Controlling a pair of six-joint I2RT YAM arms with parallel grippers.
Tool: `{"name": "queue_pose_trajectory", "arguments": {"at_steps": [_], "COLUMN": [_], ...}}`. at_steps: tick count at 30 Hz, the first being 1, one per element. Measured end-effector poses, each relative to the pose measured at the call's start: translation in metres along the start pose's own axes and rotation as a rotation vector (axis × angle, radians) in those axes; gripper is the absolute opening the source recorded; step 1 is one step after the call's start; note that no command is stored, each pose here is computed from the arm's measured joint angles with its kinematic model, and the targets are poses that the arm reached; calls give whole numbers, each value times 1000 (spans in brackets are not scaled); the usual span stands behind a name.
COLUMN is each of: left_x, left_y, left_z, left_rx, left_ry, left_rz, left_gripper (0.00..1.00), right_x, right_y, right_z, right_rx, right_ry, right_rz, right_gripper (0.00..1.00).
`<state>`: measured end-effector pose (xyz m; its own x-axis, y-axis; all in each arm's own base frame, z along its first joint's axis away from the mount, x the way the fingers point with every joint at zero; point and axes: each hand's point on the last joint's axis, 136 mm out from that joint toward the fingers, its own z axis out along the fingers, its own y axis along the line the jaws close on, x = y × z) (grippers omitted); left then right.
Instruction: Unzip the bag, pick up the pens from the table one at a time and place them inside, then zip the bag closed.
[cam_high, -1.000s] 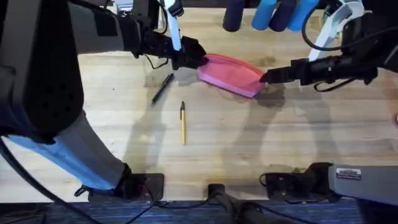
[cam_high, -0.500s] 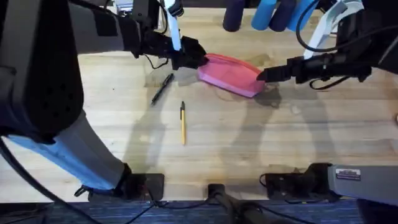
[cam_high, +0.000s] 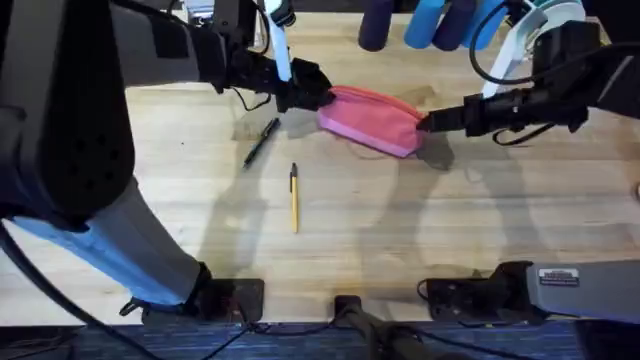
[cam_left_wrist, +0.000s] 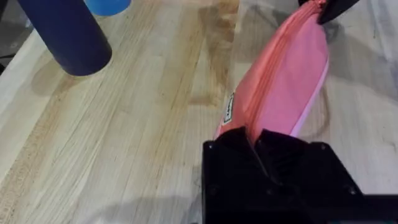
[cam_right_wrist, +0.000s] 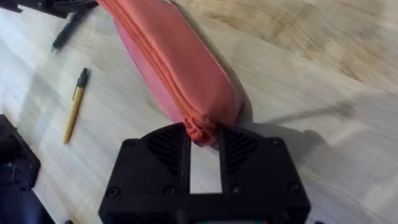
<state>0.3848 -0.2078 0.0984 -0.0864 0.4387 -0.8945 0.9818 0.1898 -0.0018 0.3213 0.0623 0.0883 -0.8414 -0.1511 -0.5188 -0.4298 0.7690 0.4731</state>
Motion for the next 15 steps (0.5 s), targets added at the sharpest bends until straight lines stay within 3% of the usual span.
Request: {"name": "queue_pose_trajectory", "arguments": {"at_steps": [15], "left_x": [0], "left_y": [0], "left_z": [0], "left_rx": [0], "left_ry": [0], "left_rz": [0], "left_gripper": [42], "right_x": [0], "right_y": [1], "right_z": [-1], "right_rx": [-1], "right_ry": [5], "right_rz": [11], "right_gripper": [80]}}
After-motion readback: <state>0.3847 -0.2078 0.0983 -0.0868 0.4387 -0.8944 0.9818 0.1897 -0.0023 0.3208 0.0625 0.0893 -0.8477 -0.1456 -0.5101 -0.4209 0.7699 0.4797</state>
